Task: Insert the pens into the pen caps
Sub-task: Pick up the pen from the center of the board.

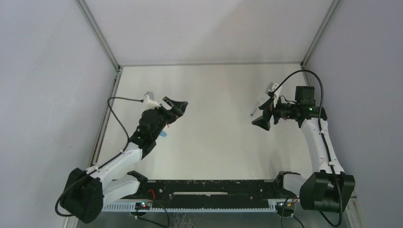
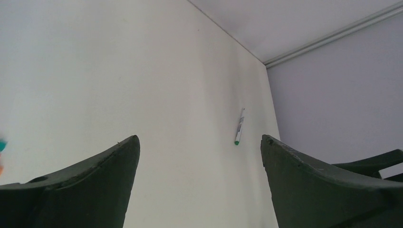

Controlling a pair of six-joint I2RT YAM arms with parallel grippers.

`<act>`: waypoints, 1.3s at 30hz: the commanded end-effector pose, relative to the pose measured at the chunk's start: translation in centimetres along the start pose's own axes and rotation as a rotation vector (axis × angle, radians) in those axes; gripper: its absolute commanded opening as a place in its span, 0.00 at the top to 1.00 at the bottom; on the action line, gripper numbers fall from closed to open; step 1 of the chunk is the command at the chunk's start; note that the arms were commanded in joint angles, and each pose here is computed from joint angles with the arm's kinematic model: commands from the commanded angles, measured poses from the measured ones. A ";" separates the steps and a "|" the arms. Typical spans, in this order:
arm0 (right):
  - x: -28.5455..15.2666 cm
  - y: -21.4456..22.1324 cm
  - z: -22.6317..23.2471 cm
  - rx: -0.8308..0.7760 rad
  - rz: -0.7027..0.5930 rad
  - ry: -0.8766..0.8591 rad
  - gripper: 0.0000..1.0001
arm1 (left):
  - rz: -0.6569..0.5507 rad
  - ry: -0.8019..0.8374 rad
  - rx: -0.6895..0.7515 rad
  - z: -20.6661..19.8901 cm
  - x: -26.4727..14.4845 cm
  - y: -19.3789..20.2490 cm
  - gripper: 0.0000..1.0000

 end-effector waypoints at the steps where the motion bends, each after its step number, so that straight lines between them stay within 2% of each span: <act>1: -0.3 0.1 -0.7 0.035 -0.025 0.015 0.06 | 0.057 -0.037 0.066 -2.1 2.0 -1.0 0.00; 7: 0.0 0.5 -1.0 0.050 -0.022 0.021 0.06 | 0.052 -0.137 0.155 -1.9 2.7 -1.0 0.00; 17: -0.2 0.6 -1.1 0.056 -0.024 0.029 0.06 | 0.002 -0.145 0.205 -2.3 1.8 -1.4 0.00; 24: -0.2 0.6 -1.2 0.058 -0.023 0.030 0.06 | 0.006 -0.095 0.225 -3.1 1.4 -1.6 0.00; 33: -0.2 0.8 -1.5 0.070 -0.013 0.042 0.06 | 0.078 -0.001 0.302 -3.9 1.8 -0.7 0.00; 39: -0.7 1.7 -3.8 0.136 0.017 0.216 0.06 | 0.089 0.112 0.340 -3.8 2.3 0.5 0.00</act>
Point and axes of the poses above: each gripper's point midway between its finger pads, its own x axis out along the fingers, its own z axis along the line the jaws close on, y = z × x, the point moved 6 cm from there along -x, back along the fingers, and after that the axes turned 4 degrees about -x, right-handed, at the moved point
